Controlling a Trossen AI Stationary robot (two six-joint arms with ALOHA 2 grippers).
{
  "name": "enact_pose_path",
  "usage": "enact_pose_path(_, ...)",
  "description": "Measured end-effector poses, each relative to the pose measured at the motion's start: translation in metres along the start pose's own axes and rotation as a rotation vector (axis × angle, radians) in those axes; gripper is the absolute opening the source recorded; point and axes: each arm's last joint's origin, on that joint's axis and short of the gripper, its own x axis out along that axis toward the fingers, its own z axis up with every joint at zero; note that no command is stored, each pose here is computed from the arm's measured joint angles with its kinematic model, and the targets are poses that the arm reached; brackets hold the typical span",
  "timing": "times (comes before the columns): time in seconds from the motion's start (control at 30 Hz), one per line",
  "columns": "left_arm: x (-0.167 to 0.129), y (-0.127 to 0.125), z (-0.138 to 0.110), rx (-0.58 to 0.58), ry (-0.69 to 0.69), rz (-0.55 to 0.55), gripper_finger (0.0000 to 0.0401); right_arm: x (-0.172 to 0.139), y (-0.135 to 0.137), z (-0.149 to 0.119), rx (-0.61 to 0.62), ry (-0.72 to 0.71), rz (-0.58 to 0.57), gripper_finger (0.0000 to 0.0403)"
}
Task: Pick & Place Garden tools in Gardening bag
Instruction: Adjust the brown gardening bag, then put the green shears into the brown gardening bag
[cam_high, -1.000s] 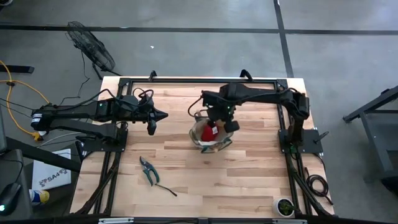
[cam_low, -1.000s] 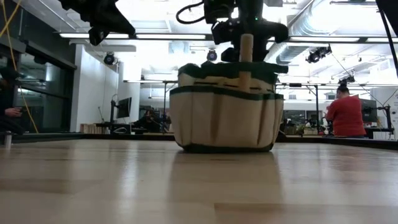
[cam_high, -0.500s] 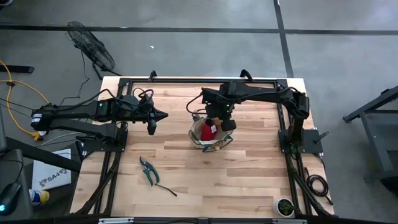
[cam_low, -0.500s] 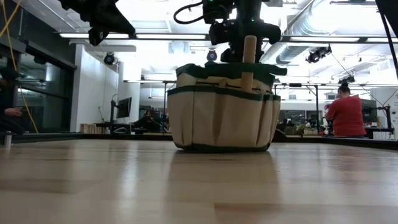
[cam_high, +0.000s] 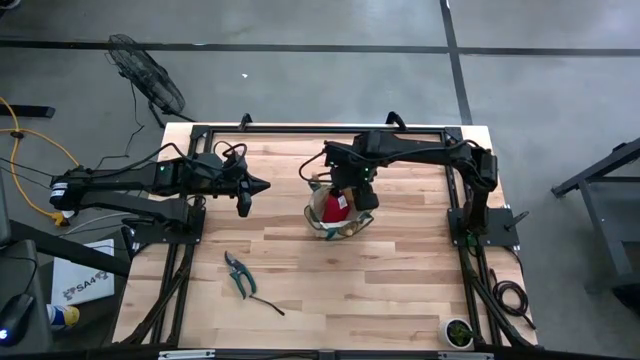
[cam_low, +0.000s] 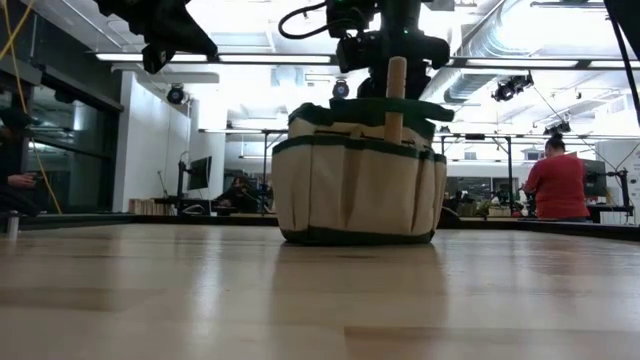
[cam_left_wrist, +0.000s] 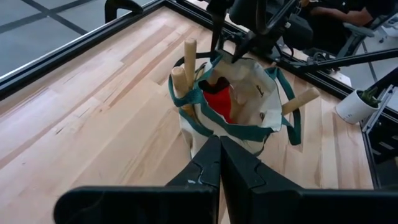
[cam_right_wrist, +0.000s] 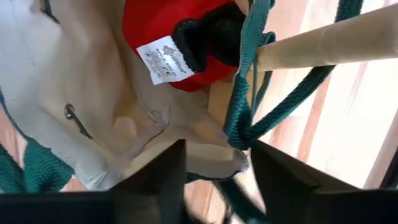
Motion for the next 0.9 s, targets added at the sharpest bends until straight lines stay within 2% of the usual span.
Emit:
enact_pose_path(0.17,0.0,0.0,0.0,-0.001,0.0,-0.001,0.0,-0.002,0.005,0.001,0.0,0.011,-0.037,0.0227)
enact_pose_path(0.3,0.0,0.0,0.0,-0.002,0.001,-0.001,0.0,-0.005,0.008,0.001,-0.002,0.012,-0.063,0.025)
enact_pose_path(0.67,0.0,0.0,0.0,-0.002,0.002,-0.002,0.0,-0.014,0.02,0.0,-0.024,-0.002,-0.074,0.0256)
enact_pose_path(0.9,0.0,0.0,-0.001,-0.002,0.007,-0.004,0.0,-0.036,0.022,-0.01,0.052,-0.055,-0.107,0.0256)
